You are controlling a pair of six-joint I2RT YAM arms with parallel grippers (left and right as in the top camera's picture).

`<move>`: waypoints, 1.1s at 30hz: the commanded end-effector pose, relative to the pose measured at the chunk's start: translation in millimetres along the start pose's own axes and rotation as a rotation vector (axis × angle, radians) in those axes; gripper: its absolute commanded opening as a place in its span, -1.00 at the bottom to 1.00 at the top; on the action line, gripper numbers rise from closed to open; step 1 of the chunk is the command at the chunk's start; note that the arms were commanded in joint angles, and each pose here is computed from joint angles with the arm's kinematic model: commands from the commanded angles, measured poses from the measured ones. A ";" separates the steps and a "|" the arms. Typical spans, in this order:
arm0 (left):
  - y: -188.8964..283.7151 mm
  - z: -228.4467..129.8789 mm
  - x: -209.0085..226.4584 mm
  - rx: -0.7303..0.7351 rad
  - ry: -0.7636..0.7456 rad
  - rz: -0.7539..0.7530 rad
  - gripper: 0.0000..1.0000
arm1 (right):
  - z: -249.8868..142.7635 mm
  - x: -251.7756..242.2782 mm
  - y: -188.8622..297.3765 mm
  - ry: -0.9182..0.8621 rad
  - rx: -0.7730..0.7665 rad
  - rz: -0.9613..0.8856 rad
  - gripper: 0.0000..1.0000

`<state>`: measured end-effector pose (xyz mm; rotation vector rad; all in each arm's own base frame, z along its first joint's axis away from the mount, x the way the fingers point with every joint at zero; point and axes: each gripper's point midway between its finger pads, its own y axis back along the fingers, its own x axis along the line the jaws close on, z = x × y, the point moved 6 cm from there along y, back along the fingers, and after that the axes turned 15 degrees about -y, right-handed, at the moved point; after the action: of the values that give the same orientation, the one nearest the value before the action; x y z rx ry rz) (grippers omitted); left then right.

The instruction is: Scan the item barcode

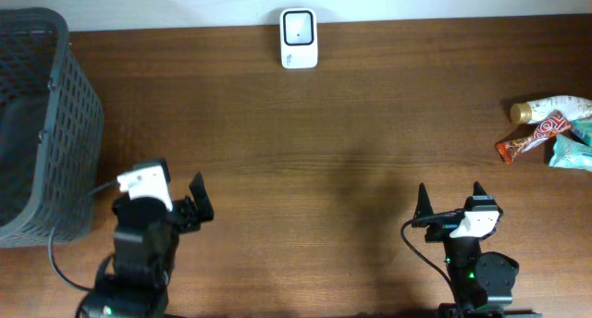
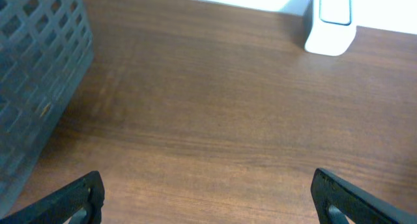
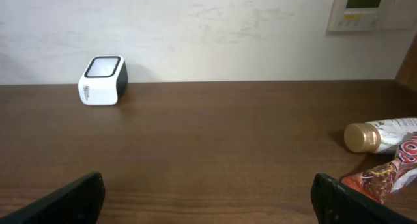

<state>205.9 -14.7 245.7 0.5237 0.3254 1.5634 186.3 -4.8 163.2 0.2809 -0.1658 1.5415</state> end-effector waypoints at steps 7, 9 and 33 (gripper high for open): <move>-2.4 -14.5 -26.5 -0.351 -0.259 -0.214 0.99 | -2.5 0.5 0.0 -0.003 0.002 0.004 0.97; -4.3 -21.1 -24.3 -0.393 -0.248 -0.219 0.98 | -2.5 0.5 0.0 -0.003 0.002 0.004 0.97; -11.4 -56.7 -0.1 -0.642 -0.210 -0.030 0.98 | -2.5 0.5 0.0 -0.003 0.002 0.004 0.97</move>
<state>188.7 -14.5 191.4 0.1648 -0.3019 1.4192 186.3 -4.8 163.2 0.2806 -0.1661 1.5419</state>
